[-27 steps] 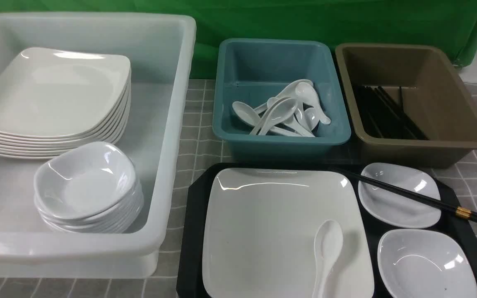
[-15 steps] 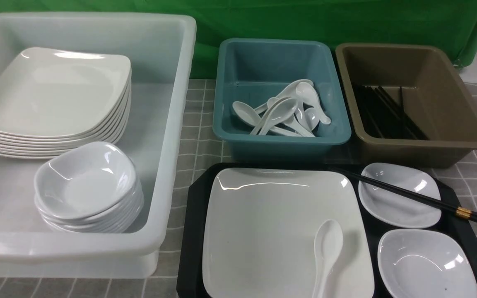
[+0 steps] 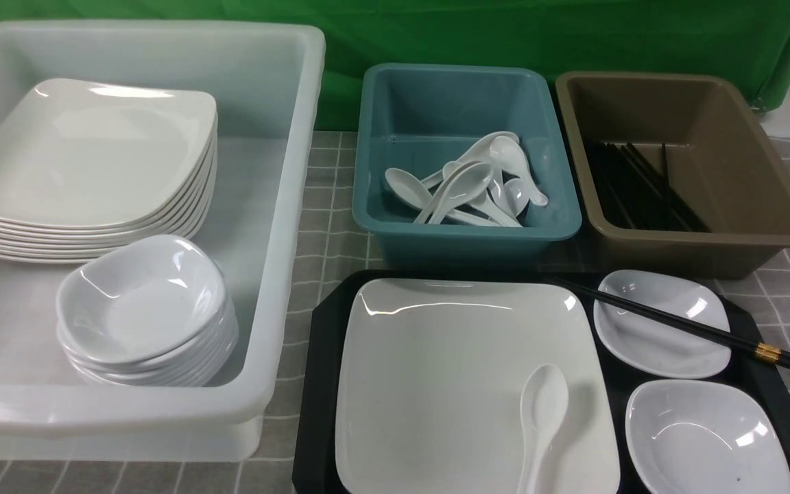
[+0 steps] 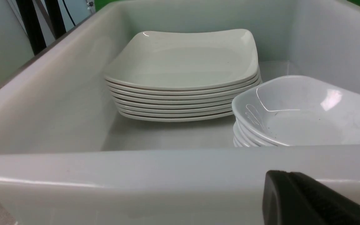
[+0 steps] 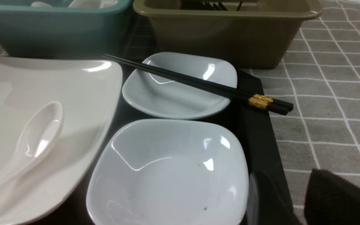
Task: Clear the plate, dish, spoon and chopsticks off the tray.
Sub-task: Use the right arm to grab a pair of chopsticks from the plate
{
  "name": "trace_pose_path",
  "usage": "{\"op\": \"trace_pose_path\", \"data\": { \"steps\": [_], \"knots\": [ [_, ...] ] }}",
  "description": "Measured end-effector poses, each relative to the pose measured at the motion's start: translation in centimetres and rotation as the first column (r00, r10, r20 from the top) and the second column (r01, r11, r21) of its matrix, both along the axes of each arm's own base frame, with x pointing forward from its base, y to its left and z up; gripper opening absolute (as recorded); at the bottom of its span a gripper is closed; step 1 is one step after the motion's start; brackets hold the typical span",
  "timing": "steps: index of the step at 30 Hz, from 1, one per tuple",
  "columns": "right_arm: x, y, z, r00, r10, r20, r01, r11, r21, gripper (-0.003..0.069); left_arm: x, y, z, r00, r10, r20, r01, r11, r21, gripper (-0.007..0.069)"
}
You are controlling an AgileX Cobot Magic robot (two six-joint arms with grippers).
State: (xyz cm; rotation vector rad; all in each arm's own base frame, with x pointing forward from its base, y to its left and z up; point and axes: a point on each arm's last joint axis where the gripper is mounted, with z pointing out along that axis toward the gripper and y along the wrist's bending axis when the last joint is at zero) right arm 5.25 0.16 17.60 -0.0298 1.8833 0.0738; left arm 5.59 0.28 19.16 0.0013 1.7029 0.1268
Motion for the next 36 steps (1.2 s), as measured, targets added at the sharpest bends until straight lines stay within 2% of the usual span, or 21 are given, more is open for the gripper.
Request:
{"op": "trace_pose_path", "data": {
  "steps": [2, 4, 5, 6, 8, 10, 14, 17, 19, 21, 24, 28, 30, 32, 36],
  "knots": [
    [0.0, 0.0, 0.0, 1.0, 0.0, 0.0, 0.0, 1.0, 0.0, 0.0239, 0.0, 0.1, 0.5, 0.998, 0.013, 0.053, -0.011, 0.999, -0.034, 0.0011],
    [0.0, 0.0, 0.0, 1.0, 0.0, 0.0, 0.0, 1.0, 0.0, 0.0239, 0.1, 0.1, 0.9, 0.992, 0.035, 0.118, -0.012, 0.981, -0.191, 0.0011],
    [0.0, 0.0, 0.0, 1.0, 0.0, 0.0, 0.0, 1.0, 0.0, 0.0239, 0.1, 0.1, 1.0, 0.992, 0.038, 0.123, -0.013, 0.98, -0.196, 0.0011],
    [0.0, 0.0, 0.0, 1.0, 0.0, 0.0, 0.0, 1.0, 0.0, 0.0239, 0.1, 0.1, 1.4, 0.982, 0.074, 0.173, 0.0, 0.918, -0.397, 0.0011],
    [0.0, 0.0, 0.0, 1.0, 0.0, 0.0, 0.0, 1.0, 0.0, 0.0239, 0.0, 0.2, 1.6, 0.974, 0.107, 0.2, 0.014, 0.852, -0.523, 0.0011],
    [0.0, 0.0, 0.0, 1.0, 0.0, 0.0, 0.0, 1.0, 0.0, 0.0239, 0.0, 0.5, 1.9, 0.962, 0.15, 0.229, 0.026, 0.783, -0.621, 0.0011],
    [0.0, 0.0, 0.0, 1.0, 0.0, 0.0, 0.0, 1.0, 0.0, 0.0239, -0.1, 0.7, 2.3, 0.946, 0.195, 0.259, 0.045, 0.711, -0.701, 0.0011],
    [0.0, 0.0, 0.0, 1.0, 0.0, 0.0, 0.0, 1.0, 0.0, 0.0239, -0.2, 0.1, 4.2, 0.96, 0.121, 0.251, 0.082, 0.737, -0.671, 0.0011],
    [0.0, 0.0, 0.0, 1.0, 0.0, 0.0, 0.0, 1.0, 0.0, 0.0239, 0.0, -0.6, 7.1, 0.978, 0.024, 0.21, 0.101, 0.818, -0.566, 0.0011],
    [0.0, 0.0, 0.0, 1.0, 0.0, 0.0, 0.0, 1.0, 0.0, 0.0239, 1.0, -1.0, 8.9, 0.989, -0.051, 0.136, 0.11, 0.871, -0.479, 0.0011],
    [0.0, 0.0, 0.0, 1.0, 0.0, 0.0, 0.0, 1.0, 0.0, 0.0239, 3.0, -1.7, 11.4, 0.983, -0.181, 0.023, 0.177, 0.916, -0.361, 0.0011],
    [0.0, 0.0, 0.0, 1.0, 0.0, 0.0, 0.0, 1.0, 0.0, 0.0239, 7.2, -3.8, 13.7, 0.904, -0.395, -0.166, 0.342, 0.899, -0.275, 0.0011],
    [0.0, 0.0, 0.0, 1.0, 0.0, 0.0, 0.0, 1.0, 0.0, 0.0239, 7.8, -4.2, 13.8, 0.887, -0.421, -0.191, 0.366, 0.891, -0.267, 0.0011],
    [0.0, 0.0, 0.0, 1.0, 0.0, 0.0, 0.0, 1.0, 0.0, 0.0239, 9.7, -5.7, 13.7, 0.835, -0.487, -0.255, 0.425, 0.866, -0.263, 0.0011],
    [0.0, 0.0, 0.0, 1.0, 0.0, 0.0, 0.0, 1.0, 0.0, 0.0239, 11.3, -7.3, 12.3, 0.771, -0.539, -0.339, 0.47, 0.841, -0.268, 0.0011]
  ]
}}
